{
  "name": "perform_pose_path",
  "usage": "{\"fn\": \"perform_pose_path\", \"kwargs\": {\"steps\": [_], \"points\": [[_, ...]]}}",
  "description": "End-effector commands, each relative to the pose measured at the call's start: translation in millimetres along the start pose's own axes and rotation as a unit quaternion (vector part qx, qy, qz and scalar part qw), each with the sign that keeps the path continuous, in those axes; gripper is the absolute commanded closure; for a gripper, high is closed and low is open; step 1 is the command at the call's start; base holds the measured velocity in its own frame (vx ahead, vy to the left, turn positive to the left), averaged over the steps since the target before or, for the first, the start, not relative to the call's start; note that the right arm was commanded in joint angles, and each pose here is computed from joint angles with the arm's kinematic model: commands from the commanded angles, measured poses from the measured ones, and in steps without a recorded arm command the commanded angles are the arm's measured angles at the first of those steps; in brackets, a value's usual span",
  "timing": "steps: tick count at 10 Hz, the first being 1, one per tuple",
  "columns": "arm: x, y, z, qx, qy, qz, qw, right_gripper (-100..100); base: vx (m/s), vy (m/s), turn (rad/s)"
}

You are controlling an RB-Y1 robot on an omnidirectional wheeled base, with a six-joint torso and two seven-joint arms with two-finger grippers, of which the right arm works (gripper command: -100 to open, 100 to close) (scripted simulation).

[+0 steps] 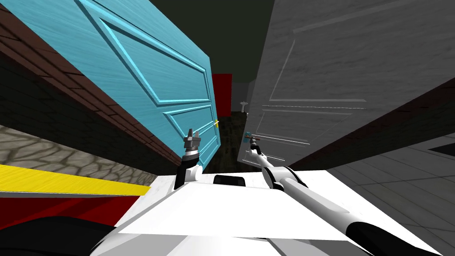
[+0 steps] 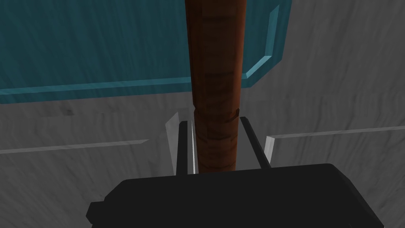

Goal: Push the door open

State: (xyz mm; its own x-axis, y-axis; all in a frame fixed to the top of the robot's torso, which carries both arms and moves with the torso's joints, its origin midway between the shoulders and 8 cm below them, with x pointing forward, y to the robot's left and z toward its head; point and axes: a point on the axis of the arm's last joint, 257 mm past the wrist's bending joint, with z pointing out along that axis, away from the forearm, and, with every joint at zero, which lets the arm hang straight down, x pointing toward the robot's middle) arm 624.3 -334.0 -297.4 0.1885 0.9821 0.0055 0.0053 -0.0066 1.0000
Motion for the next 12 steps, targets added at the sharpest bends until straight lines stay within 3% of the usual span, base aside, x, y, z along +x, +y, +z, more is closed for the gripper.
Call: {"fn": "perform_pose_path", "kwargs": {"steps": [1,6,9,12], "points": [[-22.7,7.4,3.2,-0.007,-0.019,-0.003,0.9998,100,0.139,0.139,-0.115],[-47.4,6.5,2.3,-0.006,-0.045,-0.003,0.9990,100,0.165,0.075,-0.066],[-47.4,6.5,2.3,-0.006,-0.045,-0.003,0.9990,100,0.060,0.026,-0.022],[-64.0,5.8,1.1,-0.004,-0.063,-0.003,0.9980,100,0.149,0.096,-0.078]]}}
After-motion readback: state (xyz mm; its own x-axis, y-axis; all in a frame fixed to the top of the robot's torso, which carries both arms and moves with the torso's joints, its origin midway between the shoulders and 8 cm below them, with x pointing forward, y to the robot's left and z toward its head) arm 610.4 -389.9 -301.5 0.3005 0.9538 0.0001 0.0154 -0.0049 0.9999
